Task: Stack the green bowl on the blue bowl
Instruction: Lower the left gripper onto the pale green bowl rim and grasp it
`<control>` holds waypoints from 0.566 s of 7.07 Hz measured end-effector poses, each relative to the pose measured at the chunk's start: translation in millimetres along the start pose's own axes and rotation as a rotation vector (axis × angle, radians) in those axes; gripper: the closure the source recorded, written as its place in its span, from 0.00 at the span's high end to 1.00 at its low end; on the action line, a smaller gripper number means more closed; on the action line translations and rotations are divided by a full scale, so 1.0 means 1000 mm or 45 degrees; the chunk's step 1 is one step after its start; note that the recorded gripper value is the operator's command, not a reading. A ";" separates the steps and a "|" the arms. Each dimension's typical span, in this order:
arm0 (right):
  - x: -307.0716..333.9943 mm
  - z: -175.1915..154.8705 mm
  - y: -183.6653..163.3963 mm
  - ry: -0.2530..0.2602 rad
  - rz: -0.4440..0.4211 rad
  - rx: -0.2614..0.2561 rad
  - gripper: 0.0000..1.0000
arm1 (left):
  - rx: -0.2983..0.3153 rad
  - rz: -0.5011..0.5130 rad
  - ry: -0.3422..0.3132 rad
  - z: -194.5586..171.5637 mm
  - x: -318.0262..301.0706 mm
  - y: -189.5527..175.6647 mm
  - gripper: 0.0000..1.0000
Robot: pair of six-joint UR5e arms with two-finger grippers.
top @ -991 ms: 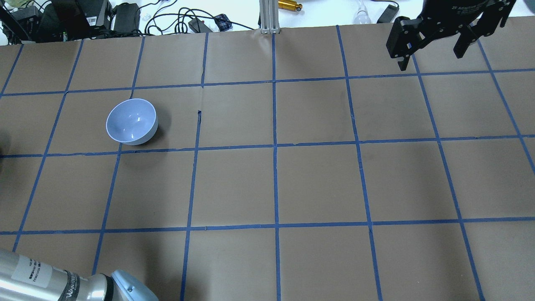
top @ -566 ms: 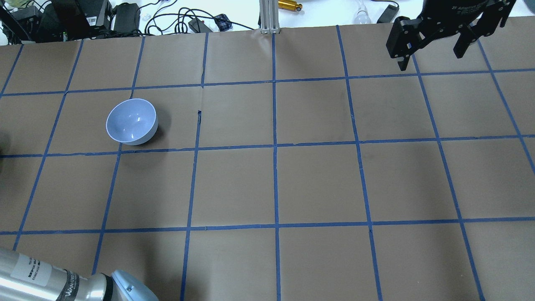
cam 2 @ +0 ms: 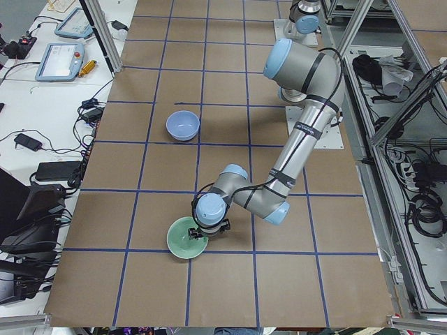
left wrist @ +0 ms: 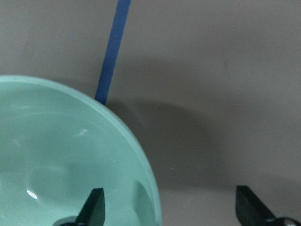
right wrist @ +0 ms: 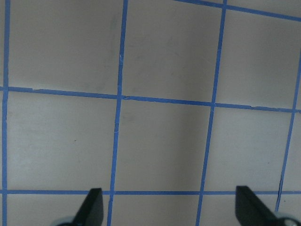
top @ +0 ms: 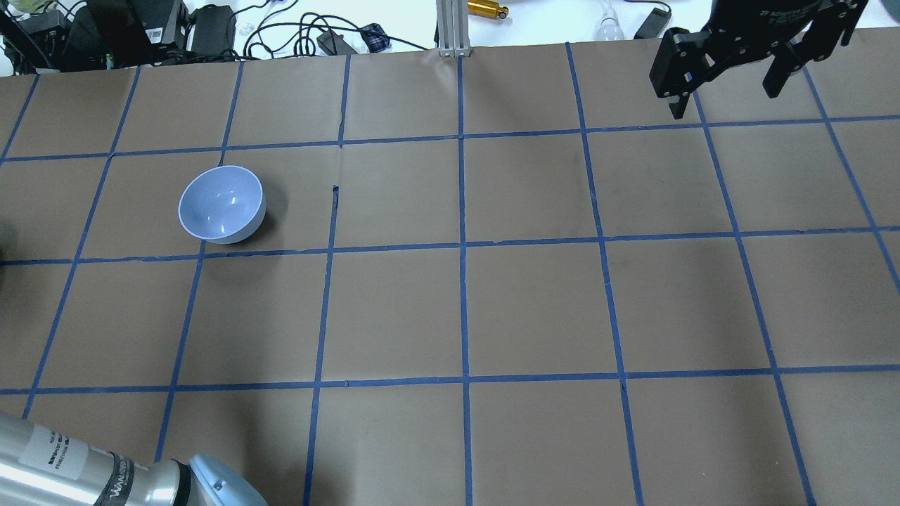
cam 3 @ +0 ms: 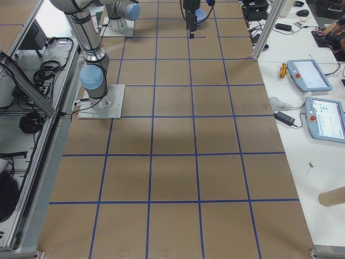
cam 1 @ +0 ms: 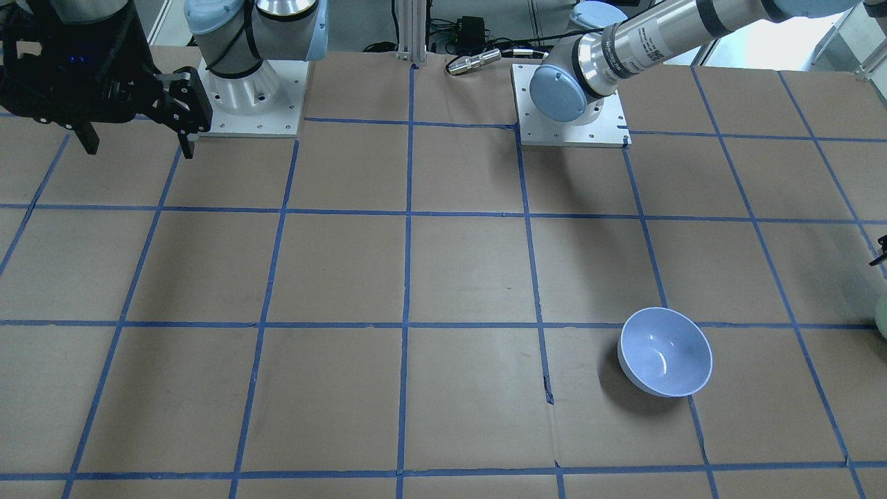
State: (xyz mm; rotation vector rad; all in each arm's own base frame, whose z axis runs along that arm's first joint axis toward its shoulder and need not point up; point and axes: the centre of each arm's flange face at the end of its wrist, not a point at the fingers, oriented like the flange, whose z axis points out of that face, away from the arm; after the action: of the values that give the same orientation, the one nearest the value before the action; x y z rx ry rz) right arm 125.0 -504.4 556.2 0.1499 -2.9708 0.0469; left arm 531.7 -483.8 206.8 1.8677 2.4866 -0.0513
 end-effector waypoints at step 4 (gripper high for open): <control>0.000 0.000 0.000 0.000 0.000 0.000 1.00 | 0.000 0.013 0.004 0.001 -0.004 -0.005 0.20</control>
State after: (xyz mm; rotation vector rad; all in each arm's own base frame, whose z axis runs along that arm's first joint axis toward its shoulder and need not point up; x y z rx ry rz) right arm 125.0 -504.4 556.2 0.1499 -2.9708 0.0469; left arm 527.8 -488.8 206.3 1.8821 2.4790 -0.0476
